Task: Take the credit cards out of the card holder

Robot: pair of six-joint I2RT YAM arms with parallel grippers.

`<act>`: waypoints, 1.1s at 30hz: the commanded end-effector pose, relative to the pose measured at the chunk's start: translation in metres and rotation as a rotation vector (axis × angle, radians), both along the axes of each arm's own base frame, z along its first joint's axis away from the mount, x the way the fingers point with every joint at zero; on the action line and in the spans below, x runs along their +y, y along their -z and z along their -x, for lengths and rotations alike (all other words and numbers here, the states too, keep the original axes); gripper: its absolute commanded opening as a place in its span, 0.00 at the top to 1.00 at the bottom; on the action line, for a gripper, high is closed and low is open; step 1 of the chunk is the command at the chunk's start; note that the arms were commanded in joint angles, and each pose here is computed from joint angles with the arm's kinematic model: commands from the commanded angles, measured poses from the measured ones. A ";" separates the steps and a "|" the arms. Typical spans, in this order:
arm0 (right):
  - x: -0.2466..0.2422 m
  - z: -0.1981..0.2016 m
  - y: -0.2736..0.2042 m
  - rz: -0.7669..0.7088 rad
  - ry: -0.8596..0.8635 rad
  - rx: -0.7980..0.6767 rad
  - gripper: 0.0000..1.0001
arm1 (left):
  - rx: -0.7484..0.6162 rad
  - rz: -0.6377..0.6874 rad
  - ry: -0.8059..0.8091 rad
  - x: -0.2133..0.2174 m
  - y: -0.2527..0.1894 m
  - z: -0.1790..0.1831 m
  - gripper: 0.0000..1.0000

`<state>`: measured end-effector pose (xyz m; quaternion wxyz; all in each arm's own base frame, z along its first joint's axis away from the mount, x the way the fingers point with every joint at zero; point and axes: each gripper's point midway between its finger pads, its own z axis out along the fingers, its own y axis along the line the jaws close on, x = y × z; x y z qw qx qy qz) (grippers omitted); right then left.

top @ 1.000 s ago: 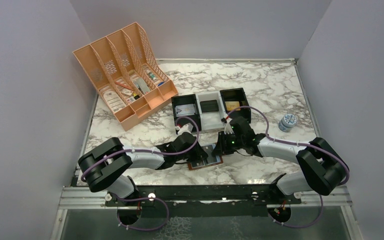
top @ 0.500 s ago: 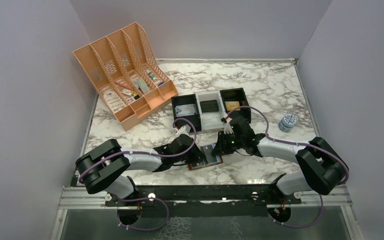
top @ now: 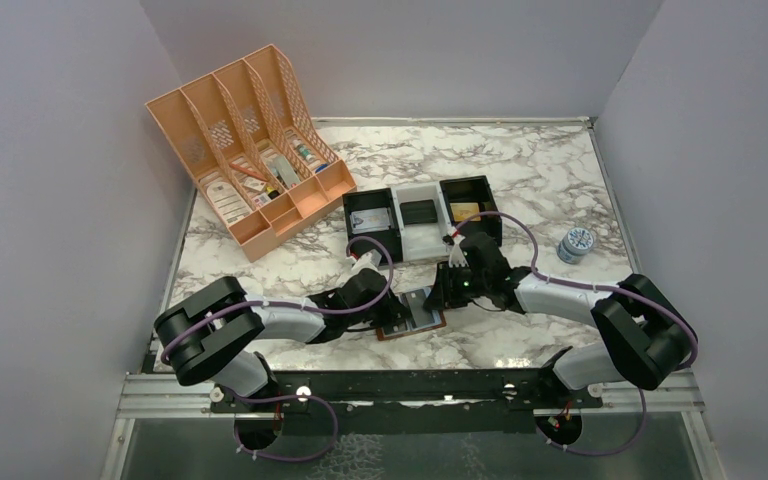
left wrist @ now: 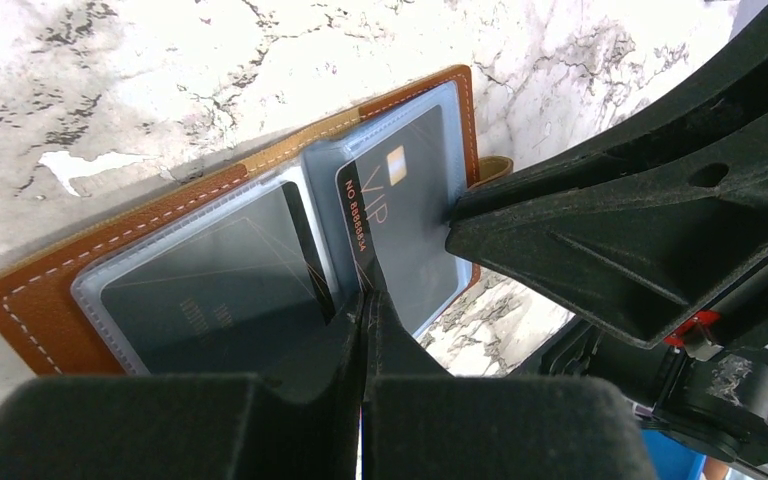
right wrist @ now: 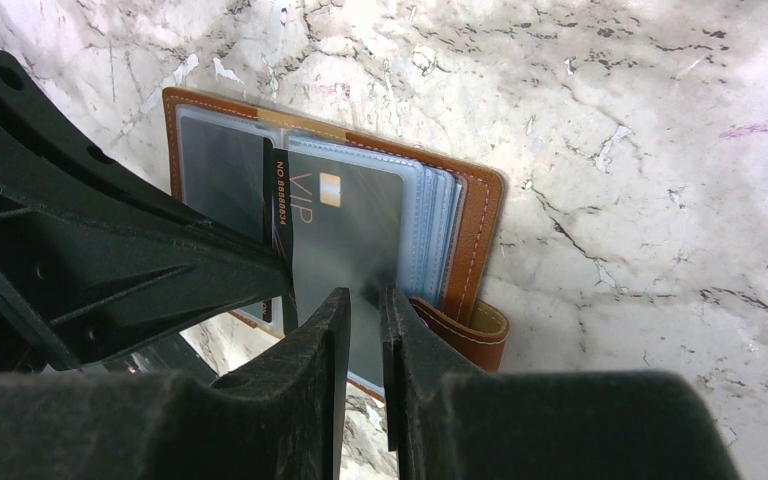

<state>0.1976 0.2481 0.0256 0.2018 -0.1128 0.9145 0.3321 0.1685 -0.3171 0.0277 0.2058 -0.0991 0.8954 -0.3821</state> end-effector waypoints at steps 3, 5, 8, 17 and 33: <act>-0.021 -0.002 0.021 0.119 0.051 0.007 0.81 | -0.023 0.052 -0.009 -0.002 -0.010 -0.001 1.00; -0.020 -0.002 0.018 0.111 0.045 0.002 0.81 | -0.025 0.054 -0.015 0.001 -0.010 0.000 1.00; -0.015 -0.003 0.007 0.081 0.024 -0.018 0.81 | -0.024 0.050 -0.019 0.006 -0.008 0.003 1.00; 0.008 -0.003 -0.040 -0.067 -0.080 -0.104 0.78 | -0.036 0.053 -0.021 0.007 -0.011 0.002 1.00; -0.005 0.006 0.020 0.054 -0.019 0.051 0.77 | -0.046 0.060 -0.013 0.001 -0.015 -0.001 0.84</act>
